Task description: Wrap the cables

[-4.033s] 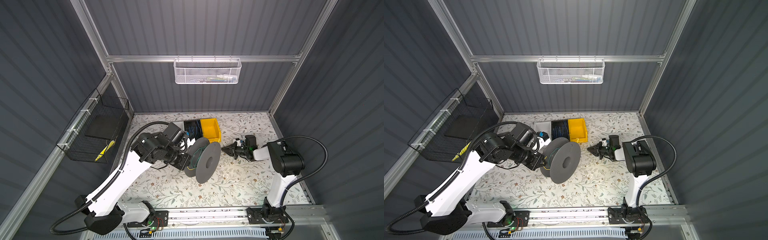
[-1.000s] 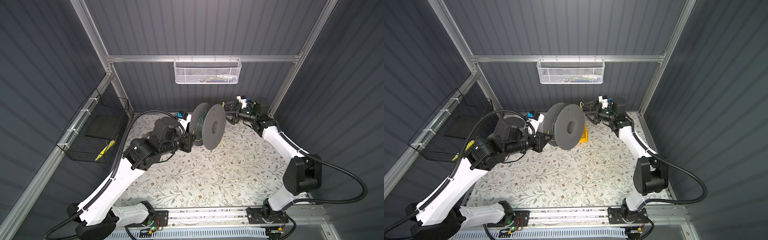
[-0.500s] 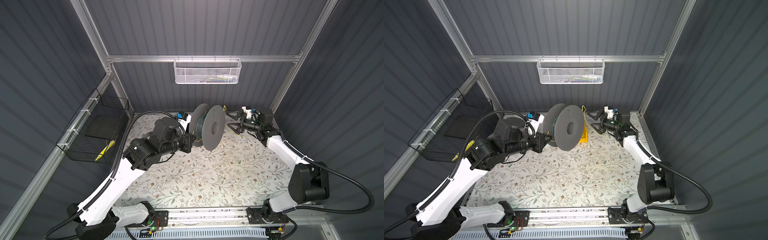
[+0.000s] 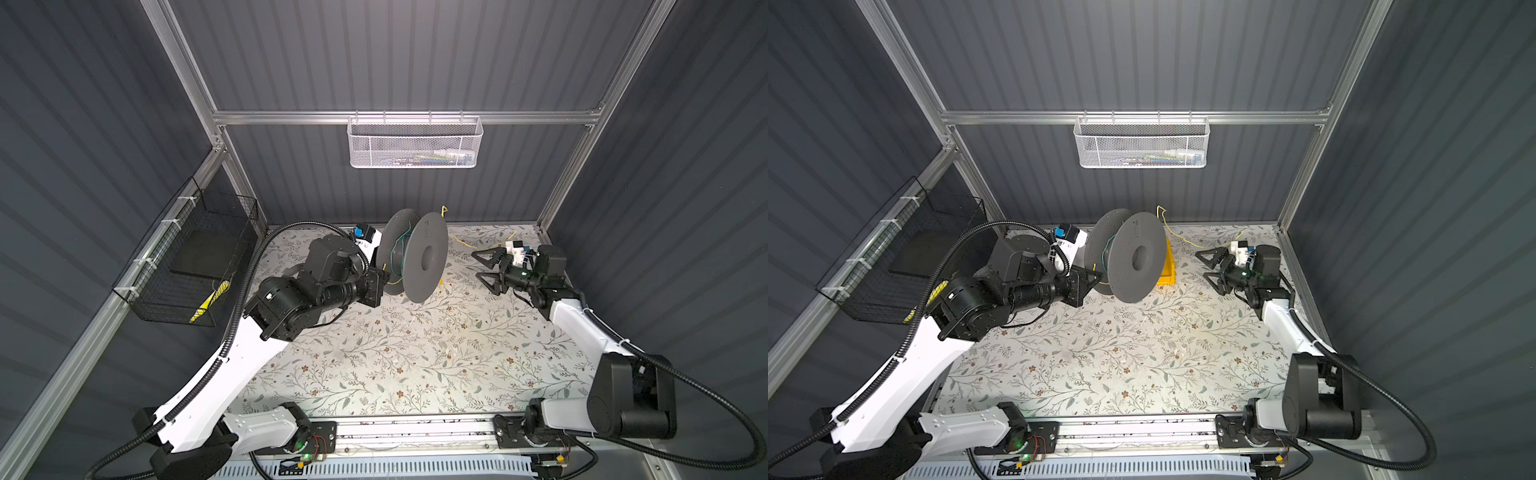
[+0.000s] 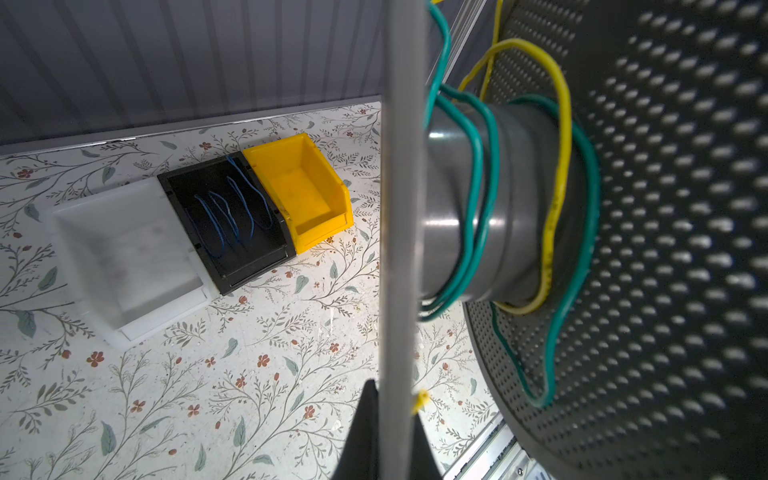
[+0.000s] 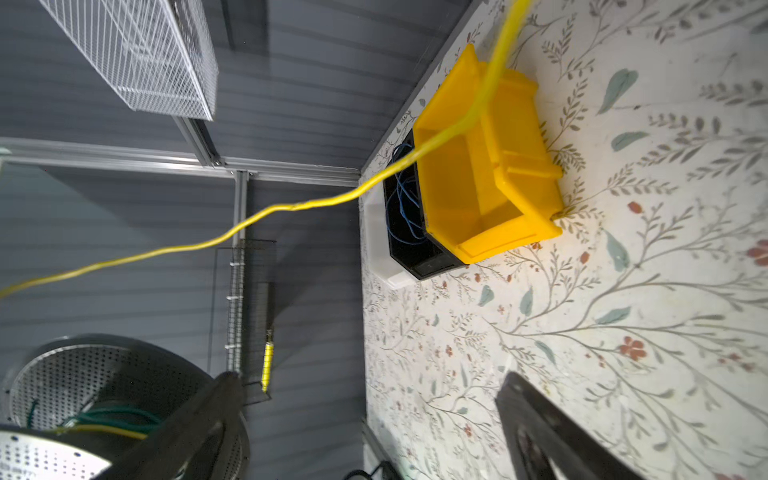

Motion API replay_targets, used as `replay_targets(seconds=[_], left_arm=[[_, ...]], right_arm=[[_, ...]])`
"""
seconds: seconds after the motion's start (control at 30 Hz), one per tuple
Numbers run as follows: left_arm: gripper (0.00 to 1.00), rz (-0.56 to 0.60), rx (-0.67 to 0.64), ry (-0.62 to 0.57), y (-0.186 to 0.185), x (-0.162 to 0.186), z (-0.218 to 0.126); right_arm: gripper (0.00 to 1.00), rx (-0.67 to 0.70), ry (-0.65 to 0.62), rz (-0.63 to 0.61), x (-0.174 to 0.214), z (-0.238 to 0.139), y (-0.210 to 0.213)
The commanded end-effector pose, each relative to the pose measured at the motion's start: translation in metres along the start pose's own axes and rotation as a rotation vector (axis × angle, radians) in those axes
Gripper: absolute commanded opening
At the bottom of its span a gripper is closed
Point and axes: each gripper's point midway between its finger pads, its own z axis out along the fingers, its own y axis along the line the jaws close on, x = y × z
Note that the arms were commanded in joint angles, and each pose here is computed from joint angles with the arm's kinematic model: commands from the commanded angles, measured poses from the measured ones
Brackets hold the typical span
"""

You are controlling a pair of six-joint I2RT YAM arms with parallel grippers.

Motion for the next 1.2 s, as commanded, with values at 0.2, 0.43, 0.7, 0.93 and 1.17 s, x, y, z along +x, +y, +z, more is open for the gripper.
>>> replay_targets(seconds=[0.2,0.43,0.7,0.93,1.17], left_arm=[[0.0,0.026,0.046,-0.109,-0.013,-0.029,-0.021],[0.0,0.022,0.045,-0.111,-0.012,-0.028,-0.026],[0.0,0.027,0.062,-0.091,-0.016,-0.026,-0.028],[0.0,0.027,0.073,-0.081,-0.017,-0.023,-0.027],[0.0,0.034,0.075,-0.085,-0.017,-0.024,-0.032]], right_arm=[[0.93,0.173,-0.086,-0.102,-0.029,-0.019,-0.041],[0.87,0.258,-0.126,-0.154,-0.049,-0.02,-0.048],[0.85,0.285,-0.144,-0.19,-0.074,-0.011,-0.056],[0.75,0.265,-0.182,-0.193,-0.095,-0.005,-0.051],[0.68,0.271,-0.178,-0.194,-0.104,0.003,-0.059]])
